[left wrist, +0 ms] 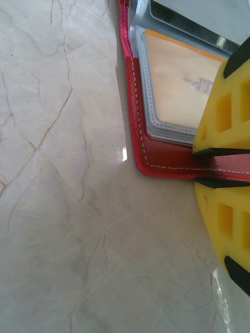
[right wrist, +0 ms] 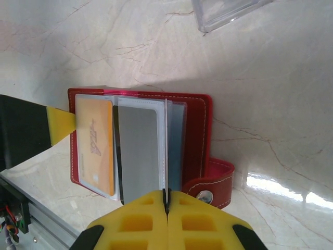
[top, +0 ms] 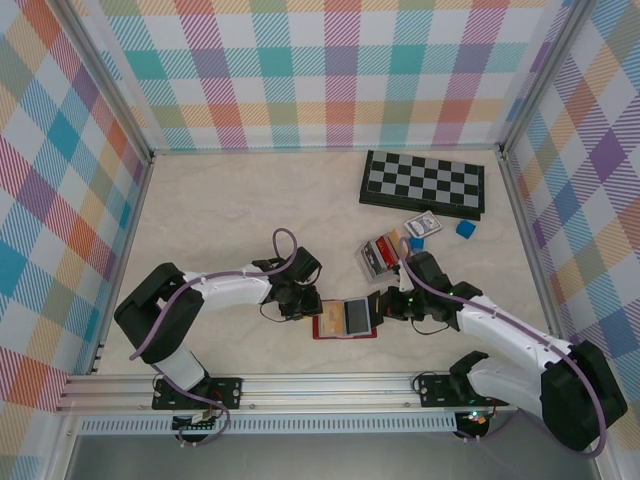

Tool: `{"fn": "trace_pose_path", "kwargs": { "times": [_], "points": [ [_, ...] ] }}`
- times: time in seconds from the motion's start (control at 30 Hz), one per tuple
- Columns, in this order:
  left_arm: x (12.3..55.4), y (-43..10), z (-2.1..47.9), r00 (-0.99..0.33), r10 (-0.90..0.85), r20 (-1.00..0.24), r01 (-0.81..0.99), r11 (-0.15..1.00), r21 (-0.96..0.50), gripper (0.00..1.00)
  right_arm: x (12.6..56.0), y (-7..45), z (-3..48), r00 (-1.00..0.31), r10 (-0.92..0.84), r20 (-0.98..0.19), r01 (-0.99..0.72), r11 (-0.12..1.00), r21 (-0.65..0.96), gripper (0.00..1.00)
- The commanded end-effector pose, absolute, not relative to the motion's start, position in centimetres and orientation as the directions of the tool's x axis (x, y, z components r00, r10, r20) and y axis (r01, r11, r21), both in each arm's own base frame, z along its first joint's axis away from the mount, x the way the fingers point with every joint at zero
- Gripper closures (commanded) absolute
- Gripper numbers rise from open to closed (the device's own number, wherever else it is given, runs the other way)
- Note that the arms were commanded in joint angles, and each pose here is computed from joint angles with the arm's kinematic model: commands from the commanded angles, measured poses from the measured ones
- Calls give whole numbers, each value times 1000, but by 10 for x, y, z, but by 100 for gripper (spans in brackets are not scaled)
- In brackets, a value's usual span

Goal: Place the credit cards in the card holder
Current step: Flip over the card slot on the card holder.

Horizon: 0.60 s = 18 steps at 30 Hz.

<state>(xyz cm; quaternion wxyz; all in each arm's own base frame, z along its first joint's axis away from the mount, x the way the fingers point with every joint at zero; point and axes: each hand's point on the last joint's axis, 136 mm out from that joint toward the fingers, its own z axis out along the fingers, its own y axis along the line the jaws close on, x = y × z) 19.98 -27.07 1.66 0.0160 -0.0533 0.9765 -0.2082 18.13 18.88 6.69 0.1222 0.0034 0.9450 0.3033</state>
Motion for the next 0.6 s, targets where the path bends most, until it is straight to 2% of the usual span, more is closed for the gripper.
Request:
{"fn": "trace_pose_path", "kwargs": {
  "times": [0.0, 0.37, 0.57],
  "points": [
    [194, -292, 8, -998, -61, 2, -55, 889, -455, 80, 183, 200, 86, -969, 72, -237, -93, 782, 616, 96],
    [195, -293, 10, -998, -60, 0, -53, 888, -457, 80, 181, 223, 103, -972, 29, -232, -146, 702, 697, 95],
    [198, -293, 17, -998, -64, -24, -45, 884, -464, 79, 183, 228, 100, -974, 13, -226, -152, 699, 699, 95]
  ]
}}
